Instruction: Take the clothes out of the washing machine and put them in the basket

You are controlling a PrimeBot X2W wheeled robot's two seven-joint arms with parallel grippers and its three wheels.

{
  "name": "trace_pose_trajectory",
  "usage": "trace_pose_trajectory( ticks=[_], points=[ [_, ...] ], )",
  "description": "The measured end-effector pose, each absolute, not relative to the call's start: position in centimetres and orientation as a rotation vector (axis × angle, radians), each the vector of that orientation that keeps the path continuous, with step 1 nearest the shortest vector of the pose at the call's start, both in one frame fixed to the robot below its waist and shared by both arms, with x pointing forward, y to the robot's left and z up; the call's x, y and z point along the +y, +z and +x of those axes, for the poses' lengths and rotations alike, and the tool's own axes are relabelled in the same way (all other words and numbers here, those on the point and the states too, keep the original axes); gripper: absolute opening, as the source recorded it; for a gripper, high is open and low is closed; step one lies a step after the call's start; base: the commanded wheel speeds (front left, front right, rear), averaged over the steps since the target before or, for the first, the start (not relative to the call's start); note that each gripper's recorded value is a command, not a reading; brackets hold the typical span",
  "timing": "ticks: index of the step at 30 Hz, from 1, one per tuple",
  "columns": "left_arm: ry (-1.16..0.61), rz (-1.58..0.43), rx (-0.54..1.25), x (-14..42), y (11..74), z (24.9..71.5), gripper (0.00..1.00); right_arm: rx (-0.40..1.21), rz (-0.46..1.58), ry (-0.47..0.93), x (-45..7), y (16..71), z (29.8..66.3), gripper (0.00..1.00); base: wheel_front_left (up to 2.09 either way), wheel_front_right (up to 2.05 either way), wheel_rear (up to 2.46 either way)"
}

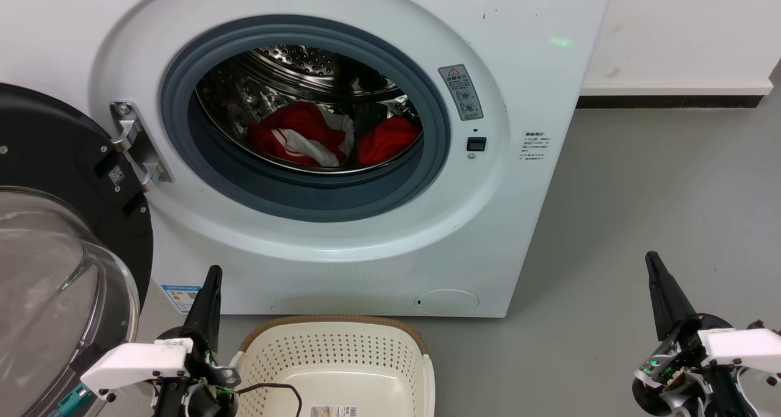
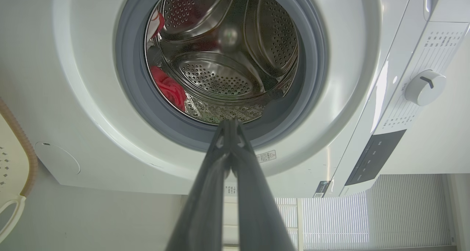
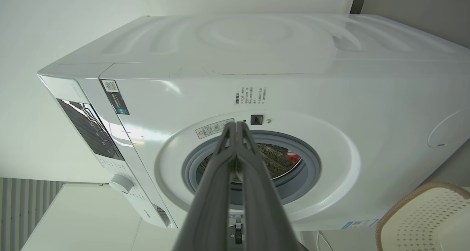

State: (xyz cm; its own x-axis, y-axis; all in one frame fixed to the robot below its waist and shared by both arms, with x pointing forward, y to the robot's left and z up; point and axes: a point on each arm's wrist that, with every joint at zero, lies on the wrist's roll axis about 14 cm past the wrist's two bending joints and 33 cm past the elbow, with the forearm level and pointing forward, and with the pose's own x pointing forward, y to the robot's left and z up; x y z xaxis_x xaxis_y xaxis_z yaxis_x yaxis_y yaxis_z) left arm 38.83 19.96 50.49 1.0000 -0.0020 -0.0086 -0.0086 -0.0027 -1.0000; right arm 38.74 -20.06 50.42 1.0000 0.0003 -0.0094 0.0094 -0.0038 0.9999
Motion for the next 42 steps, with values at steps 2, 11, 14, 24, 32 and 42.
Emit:
trace_pose_trajectory(
  ticks=[2,11,14,24,32,42],
  points=[
    [0.005,-1.573,0.008,20.0,50.5,38.8,0.0,0.008,1.575,-0.007,-20.1,50.4,38.7,0.0,0.0,0.0,0.0],
    [0.005,-1.573,0.008,20.0,50.5,38.8,0.0,0.008,1.575,-0.007,-20.1,50.4,38.7,0.0,0.0,0.0,0.0],
    [0.005,-1.573,0.008,20.0,50.5,38.8,0.0,0.008,1.575,-0.007,-20.1,50.4,38.7,0.0,0.0,0.0,0.0],
    [0.005,-1.573,0.008,20.0,50.5,38.8,0.0,0.008,1.575,-0.007,-20.1,50.4,38.7,0.0,0.0,0.0,0.0],
    [0.005,-1.573,0.008,20.0,50.5,38.8,0.0,0.008,1.575,-0.007,-20.1,50.4,38.7,0.0,0.0,0.0,0.0],
    [0.079,-1.572,0.056,20.0,47.9,37.5,1.0,0.056,1.578,-0.079,-20.1,47.8,37.4,1.0,0.0,0.0,0.0]
  ],
)
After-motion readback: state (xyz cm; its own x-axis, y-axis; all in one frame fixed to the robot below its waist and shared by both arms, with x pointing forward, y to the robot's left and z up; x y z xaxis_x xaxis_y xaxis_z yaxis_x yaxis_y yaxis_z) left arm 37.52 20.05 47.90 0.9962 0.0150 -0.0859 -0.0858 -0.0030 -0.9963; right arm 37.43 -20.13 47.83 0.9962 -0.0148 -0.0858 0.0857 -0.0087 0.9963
